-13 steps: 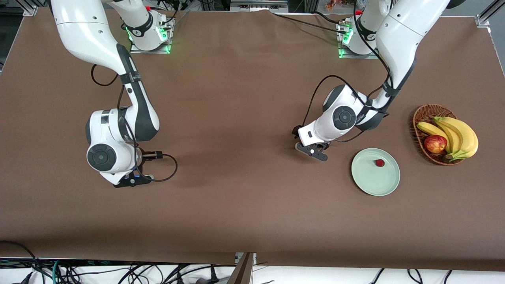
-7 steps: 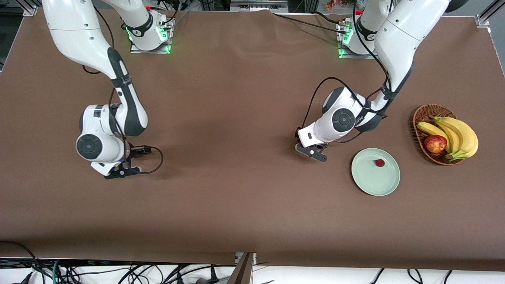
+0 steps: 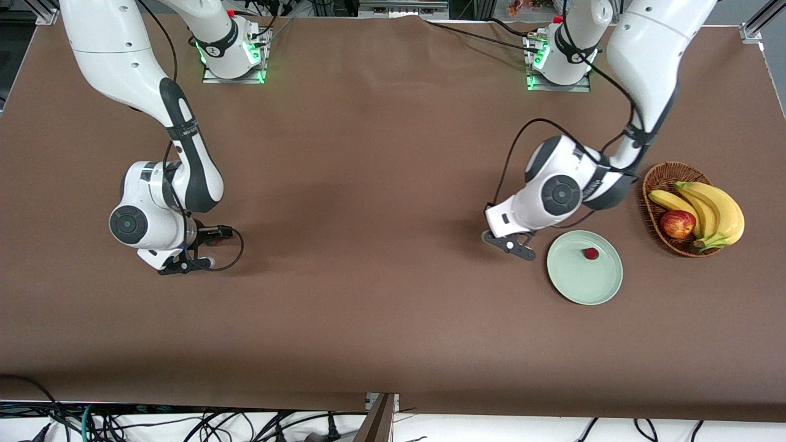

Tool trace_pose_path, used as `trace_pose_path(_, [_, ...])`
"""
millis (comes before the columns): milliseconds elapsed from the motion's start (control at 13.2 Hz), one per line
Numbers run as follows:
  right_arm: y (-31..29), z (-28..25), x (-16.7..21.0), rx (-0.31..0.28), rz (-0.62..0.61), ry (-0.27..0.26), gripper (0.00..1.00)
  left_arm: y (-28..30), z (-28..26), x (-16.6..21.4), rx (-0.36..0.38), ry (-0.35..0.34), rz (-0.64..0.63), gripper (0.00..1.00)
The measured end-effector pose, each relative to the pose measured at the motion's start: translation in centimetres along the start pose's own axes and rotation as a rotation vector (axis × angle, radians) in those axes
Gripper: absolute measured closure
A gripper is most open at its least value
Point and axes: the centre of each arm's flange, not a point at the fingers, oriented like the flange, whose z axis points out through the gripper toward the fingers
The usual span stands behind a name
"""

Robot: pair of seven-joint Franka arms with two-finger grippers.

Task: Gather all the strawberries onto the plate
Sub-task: 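Plate the strawberry with the left gripper while the right gripper lifts another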

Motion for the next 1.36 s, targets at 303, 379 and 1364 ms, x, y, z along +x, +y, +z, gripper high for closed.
trace_pose_path(303, [-0.1, 0.0, -0.1, 0.002, 0.0, 0.0, 0.61, -9.8, -3.4, -0.5, 0.059, 0.022, 0.23, 0.66])
trace_pose_path(379, [-0.1, 0.0, -0.1, 0.002, 0.0, 0.0, 0.61, -12.0, -3.7, -0.6, 0.071, 0.027, 0.298, 0.66])
trace_pose_path(1364, [-31.6, -6.4, 1.3, 0.154, 0.217, 0.213, 0.68, -18.6, 0.8, 0.4, 0.046, 0.089, 0.49, 0.13])
